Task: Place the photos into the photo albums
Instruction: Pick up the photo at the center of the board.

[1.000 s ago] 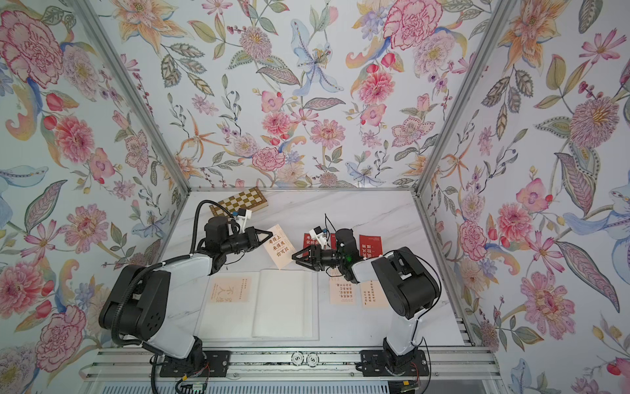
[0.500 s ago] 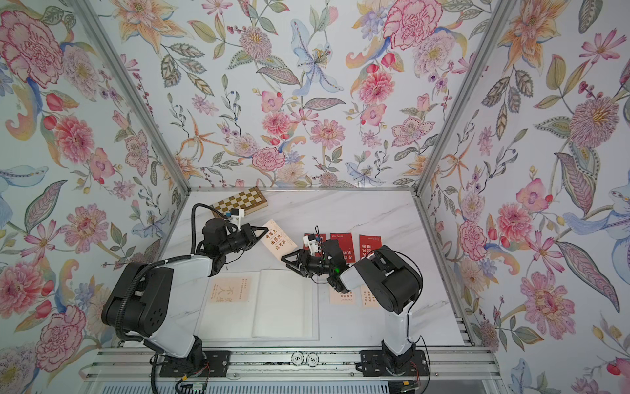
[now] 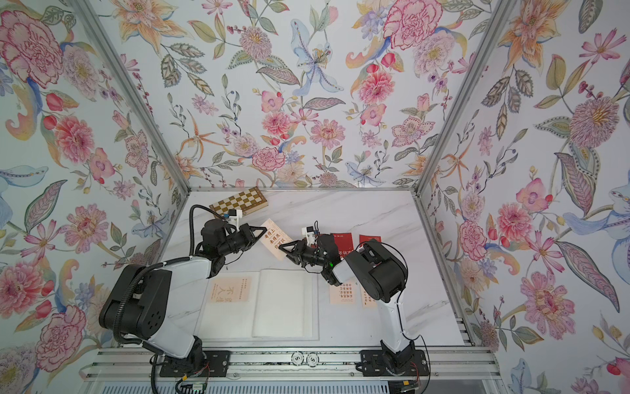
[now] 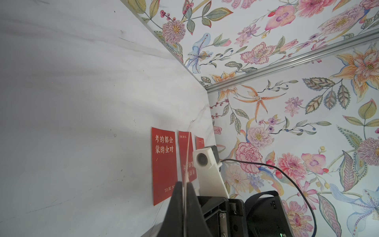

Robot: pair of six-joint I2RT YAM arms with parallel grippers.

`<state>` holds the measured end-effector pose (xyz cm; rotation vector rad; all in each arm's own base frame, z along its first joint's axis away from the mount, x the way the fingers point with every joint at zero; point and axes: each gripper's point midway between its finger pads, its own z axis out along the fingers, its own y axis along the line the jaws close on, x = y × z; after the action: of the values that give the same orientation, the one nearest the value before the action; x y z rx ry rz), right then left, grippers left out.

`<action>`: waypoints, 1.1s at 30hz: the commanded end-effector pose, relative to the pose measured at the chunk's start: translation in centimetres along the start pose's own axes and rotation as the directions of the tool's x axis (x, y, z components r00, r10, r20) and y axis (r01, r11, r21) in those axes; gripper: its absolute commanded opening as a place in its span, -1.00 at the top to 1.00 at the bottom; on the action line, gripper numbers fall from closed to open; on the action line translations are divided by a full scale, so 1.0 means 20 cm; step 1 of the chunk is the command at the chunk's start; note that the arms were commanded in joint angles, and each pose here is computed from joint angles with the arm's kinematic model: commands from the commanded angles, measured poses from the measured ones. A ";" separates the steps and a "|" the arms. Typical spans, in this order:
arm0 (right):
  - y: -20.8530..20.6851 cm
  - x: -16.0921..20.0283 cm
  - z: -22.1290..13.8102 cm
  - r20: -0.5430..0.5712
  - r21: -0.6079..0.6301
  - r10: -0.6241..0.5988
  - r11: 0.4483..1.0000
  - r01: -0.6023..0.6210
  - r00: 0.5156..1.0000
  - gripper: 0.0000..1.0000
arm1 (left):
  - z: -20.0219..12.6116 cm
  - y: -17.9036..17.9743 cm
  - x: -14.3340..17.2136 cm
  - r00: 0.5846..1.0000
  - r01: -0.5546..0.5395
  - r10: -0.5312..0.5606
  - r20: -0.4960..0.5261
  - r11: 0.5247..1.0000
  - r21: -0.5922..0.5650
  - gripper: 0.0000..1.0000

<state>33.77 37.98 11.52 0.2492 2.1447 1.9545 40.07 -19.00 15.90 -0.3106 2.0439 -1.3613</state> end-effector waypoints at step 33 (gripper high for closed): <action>0.23 0.58 -0.21 -0.255 0.452 -0.199 0.841 0.299 0.946 1.00 | -0.83 0.42 0.14 0.948 -0.312 0.252 -0.196 0.597 -0.739 -0.69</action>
<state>23.27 38.91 17.92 -0.1169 2.4799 1.4962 31.49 -7.30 14.07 -0.2448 2.4058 -0.4066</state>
